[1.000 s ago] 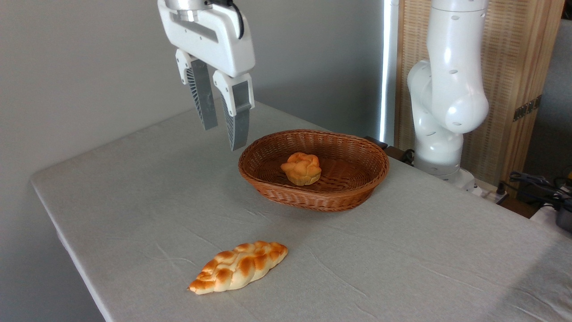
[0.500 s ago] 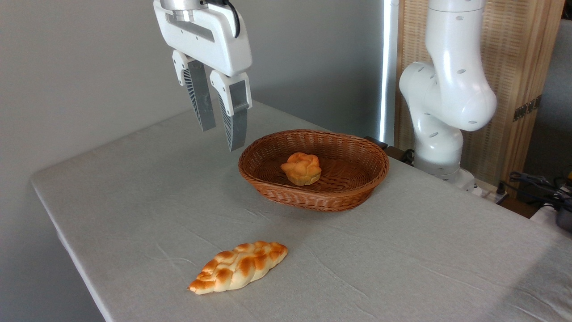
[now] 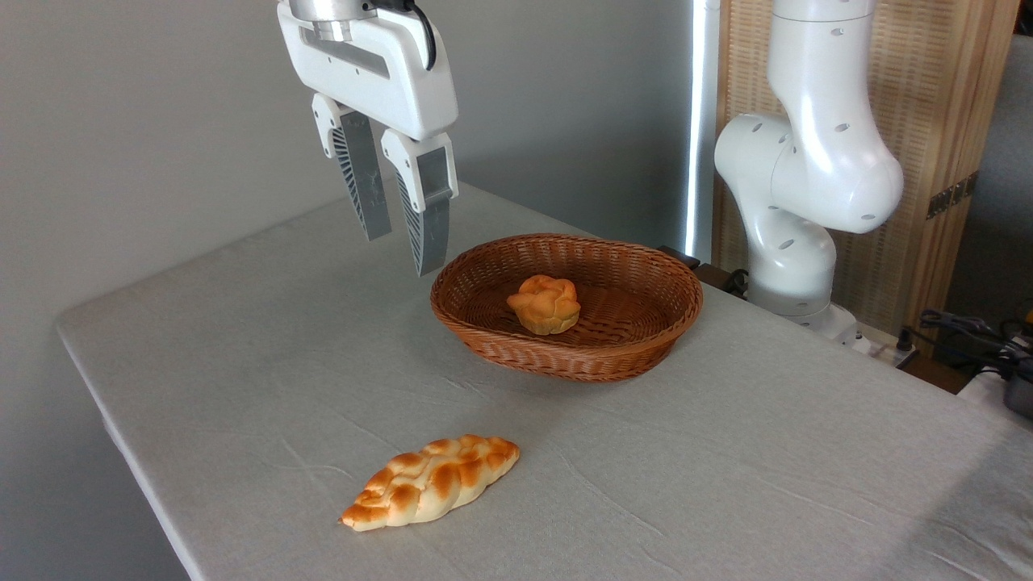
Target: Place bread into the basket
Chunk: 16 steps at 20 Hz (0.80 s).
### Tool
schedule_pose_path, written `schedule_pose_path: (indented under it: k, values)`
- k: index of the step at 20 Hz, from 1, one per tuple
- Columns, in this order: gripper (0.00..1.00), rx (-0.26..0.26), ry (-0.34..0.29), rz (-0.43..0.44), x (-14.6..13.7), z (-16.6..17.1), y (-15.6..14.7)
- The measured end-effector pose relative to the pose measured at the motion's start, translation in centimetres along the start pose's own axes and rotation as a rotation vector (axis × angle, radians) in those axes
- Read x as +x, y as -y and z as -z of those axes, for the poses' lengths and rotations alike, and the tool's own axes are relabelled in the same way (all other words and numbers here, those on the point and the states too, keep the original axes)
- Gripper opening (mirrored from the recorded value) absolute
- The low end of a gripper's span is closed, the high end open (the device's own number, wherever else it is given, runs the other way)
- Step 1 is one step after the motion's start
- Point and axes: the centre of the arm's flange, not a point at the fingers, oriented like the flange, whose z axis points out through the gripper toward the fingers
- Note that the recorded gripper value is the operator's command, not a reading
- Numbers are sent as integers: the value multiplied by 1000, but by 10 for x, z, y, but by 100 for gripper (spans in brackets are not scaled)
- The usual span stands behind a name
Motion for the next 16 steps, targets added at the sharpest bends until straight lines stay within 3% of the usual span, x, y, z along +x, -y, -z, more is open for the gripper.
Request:
schedule_pose_path:
  k: [16]
  values:
    - [100,-4,6,1,2,-4,2]
